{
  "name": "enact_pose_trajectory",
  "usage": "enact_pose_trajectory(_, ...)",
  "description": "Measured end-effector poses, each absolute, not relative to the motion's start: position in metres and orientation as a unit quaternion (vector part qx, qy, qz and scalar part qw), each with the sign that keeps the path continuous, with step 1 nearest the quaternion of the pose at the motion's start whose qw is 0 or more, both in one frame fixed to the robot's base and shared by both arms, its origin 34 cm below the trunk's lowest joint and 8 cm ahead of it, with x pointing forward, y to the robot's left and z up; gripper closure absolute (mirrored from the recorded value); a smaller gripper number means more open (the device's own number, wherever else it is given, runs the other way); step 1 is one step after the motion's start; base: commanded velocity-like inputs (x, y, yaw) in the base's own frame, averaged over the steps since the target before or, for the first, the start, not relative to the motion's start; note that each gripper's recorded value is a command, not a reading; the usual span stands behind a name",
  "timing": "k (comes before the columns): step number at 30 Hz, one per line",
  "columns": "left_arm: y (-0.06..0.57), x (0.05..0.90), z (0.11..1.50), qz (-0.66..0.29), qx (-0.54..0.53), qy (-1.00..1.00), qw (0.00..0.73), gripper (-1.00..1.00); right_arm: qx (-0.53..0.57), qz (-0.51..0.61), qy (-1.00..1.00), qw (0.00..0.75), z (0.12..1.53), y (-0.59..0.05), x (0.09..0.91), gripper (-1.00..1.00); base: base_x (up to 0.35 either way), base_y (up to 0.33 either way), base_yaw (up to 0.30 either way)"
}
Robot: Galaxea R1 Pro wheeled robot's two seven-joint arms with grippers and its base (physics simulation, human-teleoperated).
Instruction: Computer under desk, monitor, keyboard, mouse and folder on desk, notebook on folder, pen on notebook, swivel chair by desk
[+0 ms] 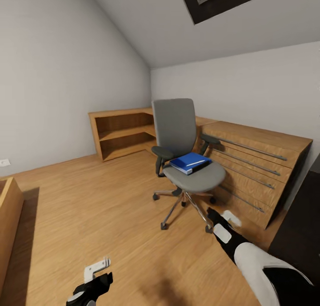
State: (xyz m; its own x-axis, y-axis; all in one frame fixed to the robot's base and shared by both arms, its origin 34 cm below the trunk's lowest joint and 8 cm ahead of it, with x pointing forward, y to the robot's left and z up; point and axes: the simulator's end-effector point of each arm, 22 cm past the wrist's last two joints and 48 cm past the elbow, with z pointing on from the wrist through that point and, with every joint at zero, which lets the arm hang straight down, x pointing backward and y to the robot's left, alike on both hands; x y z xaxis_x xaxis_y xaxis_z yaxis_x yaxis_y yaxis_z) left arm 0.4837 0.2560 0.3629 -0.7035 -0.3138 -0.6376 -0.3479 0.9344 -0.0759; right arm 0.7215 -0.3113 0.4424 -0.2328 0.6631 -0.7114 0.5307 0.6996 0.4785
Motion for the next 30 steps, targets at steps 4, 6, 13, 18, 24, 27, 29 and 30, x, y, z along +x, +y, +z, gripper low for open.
enact_pose_trajectory(4,0.265,0.488,0.368,0.034,-0.196,0.911,0.361,-1.00,0.292,0.005,0.810,0.509,0.403,-0.286,0.673,-1.00,0.000,0.000,0.000)
enact_pose_trajectory(6,0.271,0.491,0.371,0.039,-0.209,0.900,0.380,-1.00,0.256,-0.013,0.813,0.523,0.394,-0.280,0.655,-1.00,0.000,0.000,0.000)
enact_pose_trajectory(13,0.283,0.483,0.365,0.057,-0.223,0.895,0.383,-1.00,0.198,-0.039,0.805,0.558,0.386,-0.272,0.608,-1.00,0.000,0.000,0.000)
enact_pose_trajectory(18,0.288,0.466,0.352,0.070,-0.223,0.904,0.357,-1.00,0.191,-0.052,0.795,0.573,0.384,-0.278,0.577,-1.00,0.000,0.000,0.000)
enact_pose_trajectory(24,0.301,0.445,0.340,0.088,-0.223,0.914,0.328,-1.00,0.189,-0.060,0.779,0.595,0.398,-0.282,0.561,-1.00,0.000,0.000,0.000)
enact_pose_trajectory(27,0.305,0.440,0.340,0.095,-0.227,0.911,0.331,-1.00,0.188,-0.059,0.778,0.597,0.404,-0.280,0.559,-1.00,0.000,0.000,0.000)
enact_pose_trajectory(29,0.311,0.423,0.328,0.108,-0.231,0.911,0.324,-1.00,0.188,-0.059,0.777,0.598,0.408,-0.279,0.558,-1.00,0.000,0.000,0.000)
enact_pose_trajectory(30,0.311,0.421,0.328,0.110,-0.230,0.912,0.321,-1.00,0.189,-0.059,0.777,0.598,0.411,-0.279,0.558,-1.00,0.000,0.000,0.000)
